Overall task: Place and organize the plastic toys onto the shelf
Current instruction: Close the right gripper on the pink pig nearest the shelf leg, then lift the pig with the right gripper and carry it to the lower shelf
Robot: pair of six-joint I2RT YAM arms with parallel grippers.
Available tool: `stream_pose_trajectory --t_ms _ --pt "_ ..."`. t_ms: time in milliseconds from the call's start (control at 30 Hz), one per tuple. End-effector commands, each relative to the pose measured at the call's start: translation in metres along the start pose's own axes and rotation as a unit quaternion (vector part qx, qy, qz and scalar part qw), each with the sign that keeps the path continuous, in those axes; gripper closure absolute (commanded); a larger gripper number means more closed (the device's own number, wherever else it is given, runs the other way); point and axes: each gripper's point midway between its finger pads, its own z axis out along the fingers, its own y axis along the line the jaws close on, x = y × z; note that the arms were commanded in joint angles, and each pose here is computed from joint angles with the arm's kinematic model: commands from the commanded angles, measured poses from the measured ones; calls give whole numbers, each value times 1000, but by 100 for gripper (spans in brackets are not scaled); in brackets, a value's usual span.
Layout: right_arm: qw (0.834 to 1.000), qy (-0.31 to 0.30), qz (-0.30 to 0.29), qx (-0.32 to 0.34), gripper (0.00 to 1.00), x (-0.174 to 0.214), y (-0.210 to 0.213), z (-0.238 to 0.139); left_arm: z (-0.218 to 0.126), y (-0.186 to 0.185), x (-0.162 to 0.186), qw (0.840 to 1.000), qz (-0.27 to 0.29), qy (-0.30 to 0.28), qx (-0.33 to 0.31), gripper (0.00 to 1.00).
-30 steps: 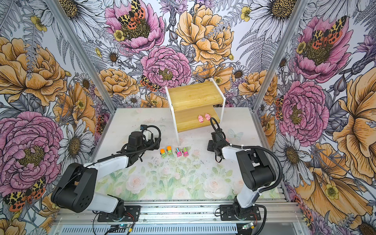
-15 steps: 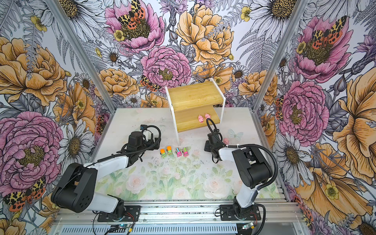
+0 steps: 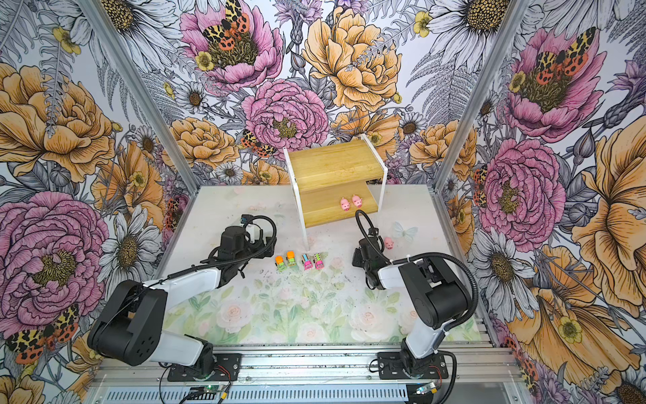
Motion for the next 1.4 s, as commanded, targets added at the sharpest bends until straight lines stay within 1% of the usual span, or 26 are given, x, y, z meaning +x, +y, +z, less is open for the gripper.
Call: stream_pose_trajectory --t_ms 0,167,233,433,600,800,933,1167,1367 --pt "998 -24 -18 -48 75 -9 18 -12 -5 -2 -13 1000 6 -17 7 1" --pt "987 -62 -40 -145 75 -35 62 -42 -5 -2 -13 1000 6 -17 8 1" --pt "980 -78 -64 -170 75 -48 83 -59 -5 -3 -13 1000 7 -16 8 1" --pt "966 -126 -96 -207 75 -96 123 -99 -5 -3 -13 1000 7 -16 8 1" --pt "957 -154 -108 -222 74 -129 144 -114 -5 -3 -13 1000 7 -17 8 1" --pt "955 -160 -114 -224 74 -149 161 -102 -5 -2 -13 1000 7 -17 7 1" --pt "958 -167 -110 -207 74 -158 164 -90 -5 -2 -12 1000 6 -17 7 1" --pt "964 -158 -95 -190 73 -160 167 -70 -5 -2 -12 1000 5 -17 6 1" --pt "971 -153 -84 -164 73 -156 161 -56 -5 -1 -13 1000 4 -18 6 1"
